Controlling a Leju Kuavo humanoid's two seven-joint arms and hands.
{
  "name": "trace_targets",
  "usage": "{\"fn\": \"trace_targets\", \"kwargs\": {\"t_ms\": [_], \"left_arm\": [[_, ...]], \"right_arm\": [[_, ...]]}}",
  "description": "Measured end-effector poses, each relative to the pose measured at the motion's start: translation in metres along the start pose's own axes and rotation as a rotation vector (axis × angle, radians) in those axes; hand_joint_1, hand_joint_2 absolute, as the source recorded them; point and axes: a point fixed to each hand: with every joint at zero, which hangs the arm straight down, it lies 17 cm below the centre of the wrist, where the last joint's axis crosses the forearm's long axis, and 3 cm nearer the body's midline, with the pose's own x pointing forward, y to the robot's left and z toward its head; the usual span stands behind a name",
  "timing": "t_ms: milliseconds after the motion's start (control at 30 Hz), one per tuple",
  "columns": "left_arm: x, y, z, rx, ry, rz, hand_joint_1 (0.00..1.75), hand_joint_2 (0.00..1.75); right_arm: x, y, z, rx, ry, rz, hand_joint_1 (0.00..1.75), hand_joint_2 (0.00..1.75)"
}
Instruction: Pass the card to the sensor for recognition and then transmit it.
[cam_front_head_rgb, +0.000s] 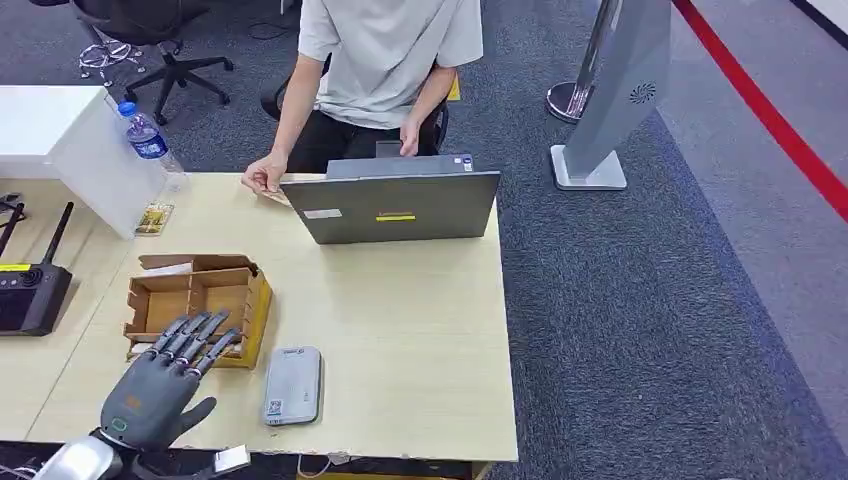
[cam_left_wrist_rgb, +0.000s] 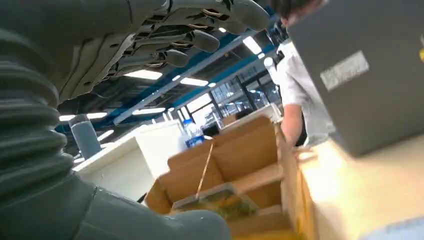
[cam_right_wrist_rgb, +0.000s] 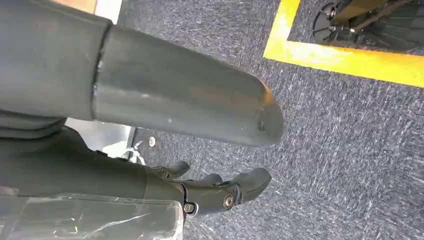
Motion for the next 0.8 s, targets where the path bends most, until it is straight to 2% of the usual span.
{"fn": "trace_targets", "kwargs": {"t_ms": [200,367,800], "left_arm": [[-0.019,-0.026,0.013,-0.063,0.025,-0.012,0.0,1.75],[-0.032,-0.033,0.016,-0.071,0.05,-0.029,0.0,1.75],[-0.046,-0.033,-0.001,-0.045,0.097,-0.067,0.0,1.75]], "right_arm": [[0.001,0.0,0.0,0.003,-0.002,0.001,0.0,0.0],[0.001,0.001,0.0,0.004,-0.004,0.01,0.0,0.0],[0.002,0.0,0.0,0.004,-0.012,0.013,0.0,0.0]]}}
